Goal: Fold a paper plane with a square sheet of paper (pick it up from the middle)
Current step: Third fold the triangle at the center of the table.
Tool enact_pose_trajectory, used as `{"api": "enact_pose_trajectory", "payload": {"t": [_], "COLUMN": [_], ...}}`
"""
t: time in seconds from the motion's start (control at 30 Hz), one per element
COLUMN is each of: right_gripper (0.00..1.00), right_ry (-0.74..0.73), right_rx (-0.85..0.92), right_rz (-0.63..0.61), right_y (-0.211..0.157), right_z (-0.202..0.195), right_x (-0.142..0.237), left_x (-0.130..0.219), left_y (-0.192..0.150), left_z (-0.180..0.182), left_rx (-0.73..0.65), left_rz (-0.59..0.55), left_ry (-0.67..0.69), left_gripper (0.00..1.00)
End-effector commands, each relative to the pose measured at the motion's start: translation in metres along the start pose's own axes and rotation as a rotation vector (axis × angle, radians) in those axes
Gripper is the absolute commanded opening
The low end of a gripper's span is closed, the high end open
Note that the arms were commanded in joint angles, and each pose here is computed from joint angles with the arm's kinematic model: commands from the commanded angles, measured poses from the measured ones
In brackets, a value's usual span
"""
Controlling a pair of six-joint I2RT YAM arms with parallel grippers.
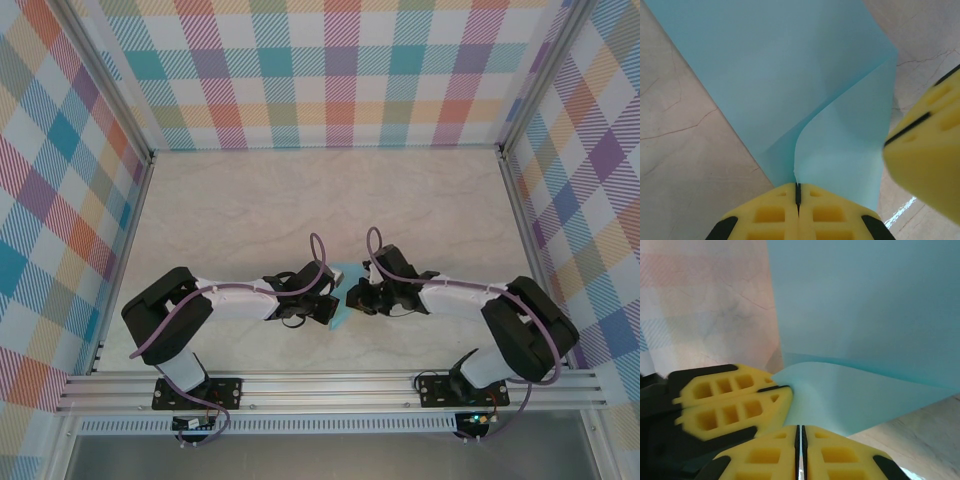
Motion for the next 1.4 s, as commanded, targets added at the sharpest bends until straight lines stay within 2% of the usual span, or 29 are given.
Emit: {"api": "enact_pose_trajectory", "payload": {"t": [0.0,0.23,0.53,0.73,1.07,1.37], "right_gripper": [0.11,0.11,0.13,0.13,0.13,0.14], "right_ry": [-0.016,-0.057,-0.009,0.018,-0.043,0.013], "right_rx": [-0.035,-0.041,-0.001,-0.005,-0.036,0.003], "right_rz": [-0.004,0.019,-0.009,-0.003,0.033,-0.005], "right_y": [-0.001,-0.008,-0.009,-0.016,-0.026,-0.021], "right_z": [-0.005,-0.021,-0.002,0.004,-0.015,0.009], "right_x": [-0.012,-0.023,-0.004,-0.012,-0.028,-0.013], "left_x": [-0.001,-0.002,-0.001,0.000,-0.001,0.001], "left_y": [-0.018,-0.022,-0.022,-0.022,-0.023,-0.022], "left_z": [0.019,0.023,0.026,0.029,0.030,0.032], "left_rx": [0.020,0.022,0.028,0.036,0.036,0.036], "left_rz": [0.064,0.070,0.059,0.055,0.054,0.046], "left_ry": [0.063,0.076,0.090,0.098,0.104,0.118], "left_gripper": [0.00,0.00,0.00,0.00,0.00,0.00]}}
Point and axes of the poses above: each hand's point on the last joint's axis, 136 mm out from that joint toward the fingers, its own x axis back along the fingers, its own z axis along the line the jaws close on, y = z × x, the point moved 2 cm from there along x, back along the fingers, and after that the axes turned 13 degrees about x, right-handed, at the moved point
